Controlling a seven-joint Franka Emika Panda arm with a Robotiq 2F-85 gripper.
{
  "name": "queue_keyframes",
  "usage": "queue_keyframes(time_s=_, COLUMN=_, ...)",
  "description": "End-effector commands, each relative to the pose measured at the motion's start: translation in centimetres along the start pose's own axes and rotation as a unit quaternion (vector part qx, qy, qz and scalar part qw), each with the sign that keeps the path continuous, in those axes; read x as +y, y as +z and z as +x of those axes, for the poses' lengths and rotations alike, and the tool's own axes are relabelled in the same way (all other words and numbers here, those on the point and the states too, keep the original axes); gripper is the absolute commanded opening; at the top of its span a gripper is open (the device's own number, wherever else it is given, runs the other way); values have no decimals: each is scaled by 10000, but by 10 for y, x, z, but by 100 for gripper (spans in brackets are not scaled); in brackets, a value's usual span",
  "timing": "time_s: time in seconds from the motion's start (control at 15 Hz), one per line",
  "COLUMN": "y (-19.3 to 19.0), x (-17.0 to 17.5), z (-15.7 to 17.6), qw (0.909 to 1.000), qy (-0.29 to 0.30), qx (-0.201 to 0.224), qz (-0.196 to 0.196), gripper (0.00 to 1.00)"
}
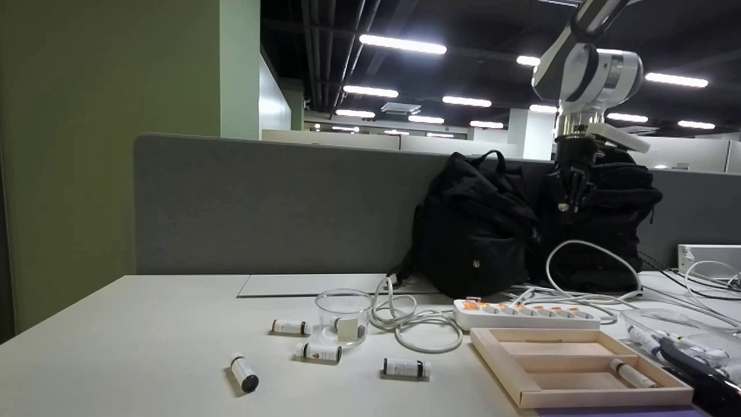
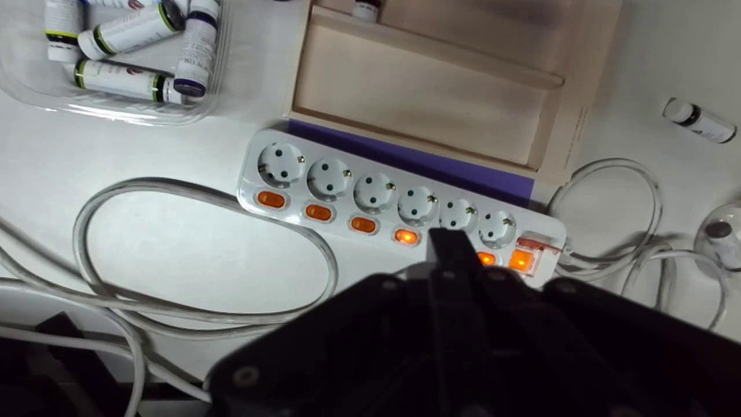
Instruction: Press on the middle switch
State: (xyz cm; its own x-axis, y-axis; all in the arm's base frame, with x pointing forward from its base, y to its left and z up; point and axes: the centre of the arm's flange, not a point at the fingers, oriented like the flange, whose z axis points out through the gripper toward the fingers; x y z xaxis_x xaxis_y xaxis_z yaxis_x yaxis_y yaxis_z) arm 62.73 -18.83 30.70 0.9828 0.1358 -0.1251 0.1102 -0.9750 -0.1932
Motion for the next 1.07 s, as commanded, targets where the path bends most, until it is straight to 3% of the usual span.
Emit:
queue_keyframes(time_s=0.0, y=22, x=23, z=26, qw=9994, qy=69, qx=296, qz=183, gripper=0)
queue_keyframes(time_s=0.4, y=71, x=36, z=49, qw=9995, qy=-25, qx=246, qz=177, gripper=0)
queue_keyframes(time_s=1.0, y=140, x=48, z=67, qw=9992, qy=25, qx=-374, qz=135, gripper=0)
